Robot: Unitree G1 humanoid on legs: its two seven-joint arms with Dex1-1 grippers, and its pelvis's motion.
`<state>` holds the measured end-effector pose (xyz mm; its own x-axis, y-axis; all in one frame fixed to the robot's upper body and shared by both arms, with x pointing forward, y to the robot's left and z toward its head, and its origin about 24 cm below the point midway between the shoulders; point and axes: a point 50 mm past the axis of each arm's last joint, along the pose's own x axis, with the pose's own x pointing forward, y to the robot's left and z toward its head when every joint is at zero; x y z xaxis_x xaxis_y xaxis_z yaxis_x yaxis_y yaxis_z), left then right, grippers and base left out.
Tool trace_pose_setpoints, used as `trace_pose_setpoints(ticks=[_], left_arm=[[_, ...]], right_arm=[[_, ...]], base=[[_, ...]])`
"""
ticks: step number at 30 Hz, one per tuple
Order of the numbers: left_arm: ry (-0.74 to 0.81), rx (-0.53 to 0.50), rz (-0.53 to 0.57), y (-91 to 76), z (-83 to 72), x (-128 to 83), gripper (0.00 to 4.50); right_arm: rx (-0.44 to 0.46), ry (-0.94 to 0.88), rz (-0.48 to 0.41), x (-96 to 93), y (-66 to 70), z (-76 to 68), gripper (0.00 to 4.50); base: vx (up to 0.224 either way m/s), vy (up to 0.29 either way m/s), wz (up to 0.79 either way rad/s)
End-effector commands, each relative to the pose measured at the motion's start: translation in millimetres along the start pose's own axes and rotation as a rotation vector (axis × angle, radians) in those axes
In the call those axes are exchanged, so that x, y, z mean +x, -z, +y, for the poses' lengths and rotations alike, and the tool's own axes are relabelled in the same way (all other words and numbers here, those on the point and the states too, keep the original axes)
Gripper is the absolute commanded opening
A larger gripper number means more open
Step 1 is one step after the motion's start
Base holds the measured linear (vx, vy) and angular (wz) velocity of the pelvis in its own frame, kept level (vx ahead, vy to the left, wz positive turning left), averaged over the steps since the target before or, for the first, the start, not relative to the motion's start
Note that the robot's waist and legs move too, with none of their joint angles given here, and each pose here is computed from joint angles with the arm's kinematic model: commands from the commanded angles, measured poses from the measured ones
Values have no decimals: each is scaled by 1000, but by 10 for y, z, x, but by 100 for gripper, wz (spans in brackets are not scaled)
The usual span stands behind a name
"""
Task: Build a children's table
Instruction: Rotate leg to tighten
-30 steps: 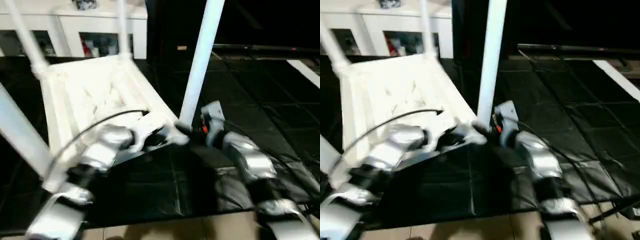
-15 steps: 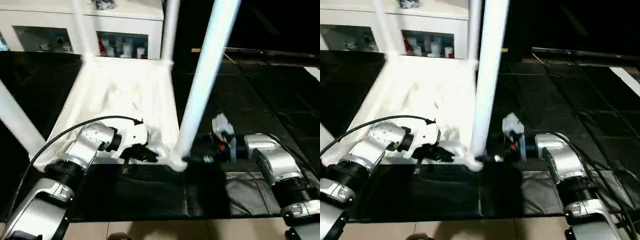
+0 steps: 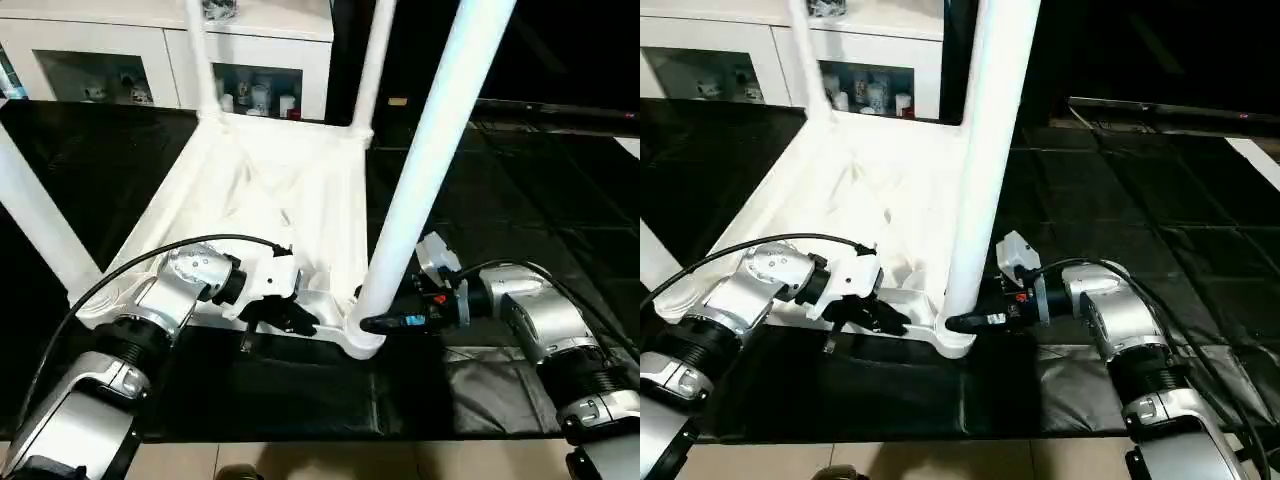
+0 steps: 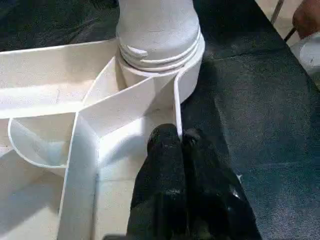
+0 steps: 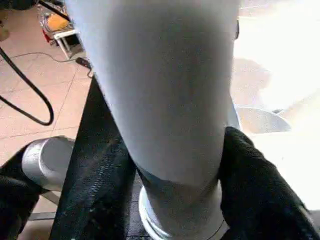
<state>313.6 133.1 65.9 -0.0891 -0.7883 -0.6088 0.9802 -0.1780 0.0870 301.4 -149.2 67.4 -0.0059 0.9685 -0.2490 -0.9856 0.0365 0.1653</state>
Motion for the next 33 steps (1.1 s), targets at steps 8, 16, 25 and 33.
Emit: trace_pose_setpoints(ticks=[8, 16, 25, 33], left_arm=[[-28, -19, 7, -21, 45, 64, 0], [-297, -184, -78, -133, 235, 227, 0], [-546, -347, -181, -434, 429, 584, 0], [-562, -322, -149, -420, 429, 533, 0]], right_arm=[[50, -29, -79, 68, -22, 52, 198], [147, 387, -129, 417, 58, -132, 197], [198, 689, -79, 803, 25, -309, 195], [195, 681, -104, 826, 2, -288, 297]], base=[[0, 0, 0], [0, 0, 0], [0, 0, 0], [0, 0, 0]])
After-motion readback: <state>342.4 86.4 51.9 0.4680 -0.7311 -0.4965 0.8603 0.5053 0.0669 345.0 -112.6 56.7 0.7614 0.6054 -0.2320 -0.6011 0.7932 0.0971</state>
